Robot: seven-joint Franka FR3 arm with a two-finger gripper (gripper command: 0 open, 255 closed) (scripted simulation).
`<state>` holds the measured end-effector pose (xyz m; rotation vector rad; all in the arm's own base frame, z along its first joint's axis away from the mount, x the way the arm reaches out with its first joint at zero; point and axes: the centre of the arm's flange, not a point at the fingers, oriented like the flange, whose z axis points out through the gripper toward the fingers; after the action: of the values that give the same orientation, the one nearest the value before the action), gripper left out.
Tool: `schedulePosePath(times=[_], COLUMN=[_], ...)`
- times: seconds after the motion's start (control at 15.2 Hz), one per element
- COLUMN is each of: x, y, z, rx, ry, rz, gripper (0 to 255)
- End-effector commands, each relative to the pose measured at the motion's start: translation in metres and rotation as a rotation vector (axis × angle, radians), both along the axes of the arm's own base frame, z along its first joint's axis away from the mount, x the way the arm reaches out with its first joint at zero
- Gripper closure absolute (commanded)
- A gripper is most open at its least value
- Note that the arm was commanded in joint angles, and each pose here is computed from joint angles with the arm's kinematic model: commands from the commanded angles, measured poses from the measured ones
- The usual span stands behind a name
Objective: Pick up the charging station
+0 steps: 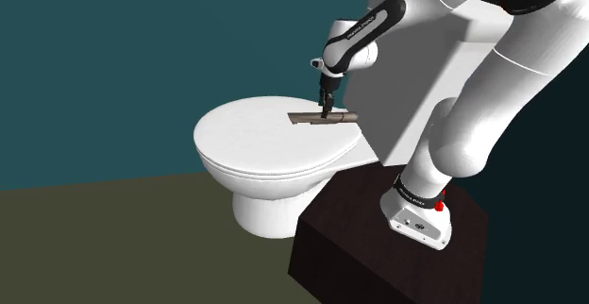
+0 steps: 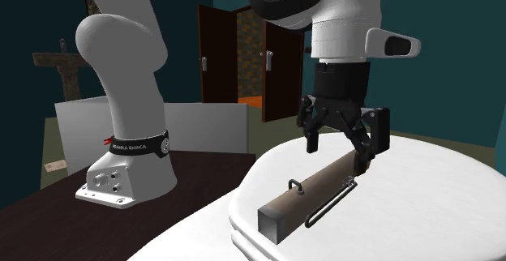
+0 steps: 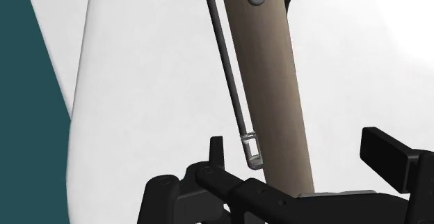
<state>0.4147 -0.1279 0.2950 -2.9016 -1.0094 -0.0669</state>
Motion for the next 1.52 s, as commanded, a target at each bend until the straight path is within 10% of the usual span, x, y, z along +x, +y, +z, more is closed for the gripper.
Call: schedulePosePath(times=[0.0,0.46,0.53,1.45], x=[0.003,0.003,0.004,0.003], y=[-0.002,-0.002,-0.003,-0.002], z=[-0.013,-0.043,-0.043,-0.016], rx=[0.002,0.002,0.002,0.002], ry=[-0.001,-0.001,-0.001,-0.001], rz=[0.016,0.016,0.016,0.016], gripper=[0,0,255,255])
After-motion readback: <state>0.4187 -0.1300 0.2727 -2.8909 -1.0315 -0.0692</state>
